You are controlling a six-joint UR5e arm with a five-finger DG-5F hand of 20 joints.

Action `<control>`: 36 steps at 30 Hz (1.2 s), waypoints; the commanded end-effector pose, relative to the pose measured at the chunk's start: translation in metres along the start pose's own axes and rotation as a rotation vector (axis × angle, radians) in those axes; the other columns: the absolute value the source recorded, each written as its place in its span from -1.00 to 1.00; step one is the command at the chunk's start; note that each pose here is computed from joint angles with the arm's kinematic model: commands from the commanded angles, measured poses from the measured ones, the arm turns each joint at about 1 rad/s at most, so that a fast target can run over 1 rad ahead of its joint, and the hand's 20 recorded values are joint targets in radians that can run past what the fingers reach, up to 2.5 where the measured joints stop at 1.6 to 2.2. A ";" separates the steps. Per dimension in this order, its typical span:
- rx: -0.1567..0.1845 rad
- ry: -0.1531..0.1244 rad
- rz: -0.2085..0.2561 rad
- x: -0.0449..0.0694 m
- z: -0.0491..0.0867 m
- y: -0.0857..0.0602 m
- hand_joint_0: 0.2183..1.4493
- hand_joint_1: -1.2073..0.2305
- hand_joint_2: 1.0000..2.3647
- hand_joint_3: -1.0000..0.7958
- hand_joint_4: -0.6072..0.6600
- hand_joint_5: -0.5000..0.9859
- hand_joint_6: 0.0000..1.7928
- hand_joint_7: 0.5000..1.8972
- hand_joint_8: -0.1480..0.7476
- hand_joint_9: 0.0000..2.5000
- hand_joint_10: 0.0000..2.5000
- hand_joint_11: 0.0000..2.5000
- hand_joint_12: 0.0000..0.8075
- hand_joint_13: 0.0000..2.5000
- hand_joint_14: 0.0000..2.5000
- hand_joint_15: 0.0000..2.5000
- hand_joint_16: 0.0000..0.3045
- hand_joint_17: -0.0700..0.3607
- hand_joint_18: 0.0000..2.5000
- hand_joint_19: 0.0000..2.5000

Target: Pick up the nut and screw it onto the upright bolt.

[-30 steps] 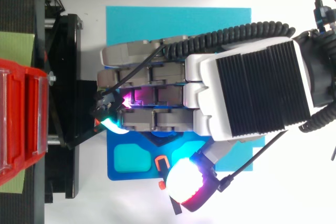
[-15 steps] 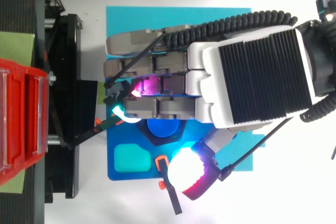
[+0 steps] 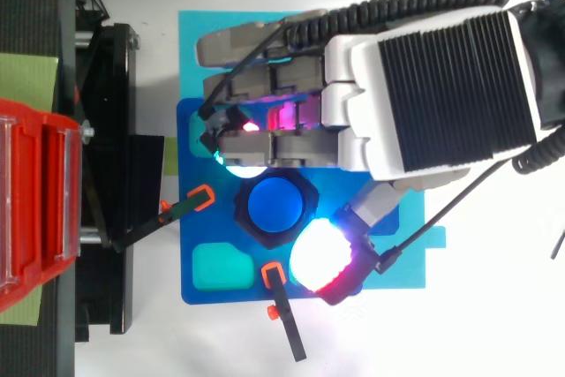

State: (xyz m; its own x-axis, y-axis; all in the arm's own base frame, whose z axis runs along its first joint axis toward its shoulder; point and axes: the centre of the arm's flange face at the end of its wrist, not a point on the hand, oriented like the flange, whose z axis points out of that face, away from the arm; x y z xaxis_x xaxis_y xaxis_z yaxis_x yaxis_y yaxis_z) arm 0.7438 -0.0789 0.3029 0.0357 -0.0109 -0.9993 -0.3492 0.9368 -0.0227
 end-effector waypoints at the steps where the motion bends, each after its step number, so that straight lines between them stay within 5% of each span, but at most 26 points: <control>1: -0.003 -0.005 -0.006 -0.001 -0.003 -0.006 -0.46 0.36 -1.00 -0.44 0.25 -0.21 -0.44 0.27 -0.14 0.11 -1.00 -1.00 -0.58 -0.37 -1.00 -1.00 -0.93 -0.56 -0.66 -1.00; 5: -0.005 -0.009 -0.008 -0.002 -0.005 -0.011 -0.46 0.35 -1.00 -0.44 0.25 -0.20 -0.44 0.29 -0.22 0.16 -1.00 -0.99 -0.64 -0.33 -1.00 -1.00 -0.95 -0.60 -0.62 -1.00; 10: -0.011 -0.025 -0.015 -0.017 -0.003 -0.017 -0.46 0.36 -1.00 -0.44 0.25 -0.21 -0.44 0.26 -0.15 0.15 -1.00 -0.98 -0.63 -0.33 -1.00 -1.00 -0.95 -0.59 -0.62 -1.00; 19: -0.012 -0.022 -0.030 -0.045 0.003 -0.017 -0.48 0.42 -1.00 -0.44 0.34 -0.35 -0.44 -0.27 -0.12 -0.02 -1.00 -0.99 -0.50 -0.44 -1.00 -1.00 -0.90 -0.51 -0.74 -1.00; 29: -0.002 -0.033 -0.029 -0.037 0.013 -0.001 -0.50 0.47 -1.00 -0.44 0.33 -0.42 -0.44 -0.66 -0.16 -0.17 -1.00 -1.00 -0.42 -0.54 -1.00 -1.00 -0.86 -0.46 -0.83 -1.00; 36: -0.005 -0.020 0.014 -0.010 0.017 0.022 -0.51 0.50 -1.00 -0.44 0.31 -0.44 -0.44 -0.72 -0.19 -0.25 -1.00 -1.00 -0.37 -0.60 -1.00 -1.00 -0.84 -0.42 -0.89 -1.00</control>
State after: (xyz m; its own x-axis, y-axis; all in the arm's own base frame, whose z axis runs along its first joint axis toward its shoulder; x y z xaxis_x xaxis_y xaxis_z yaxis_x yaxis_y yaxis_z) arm 0.7531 -0.0594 0.3241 0.0573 -0.0037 -0.9983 -0.3545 0.9347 -0.0238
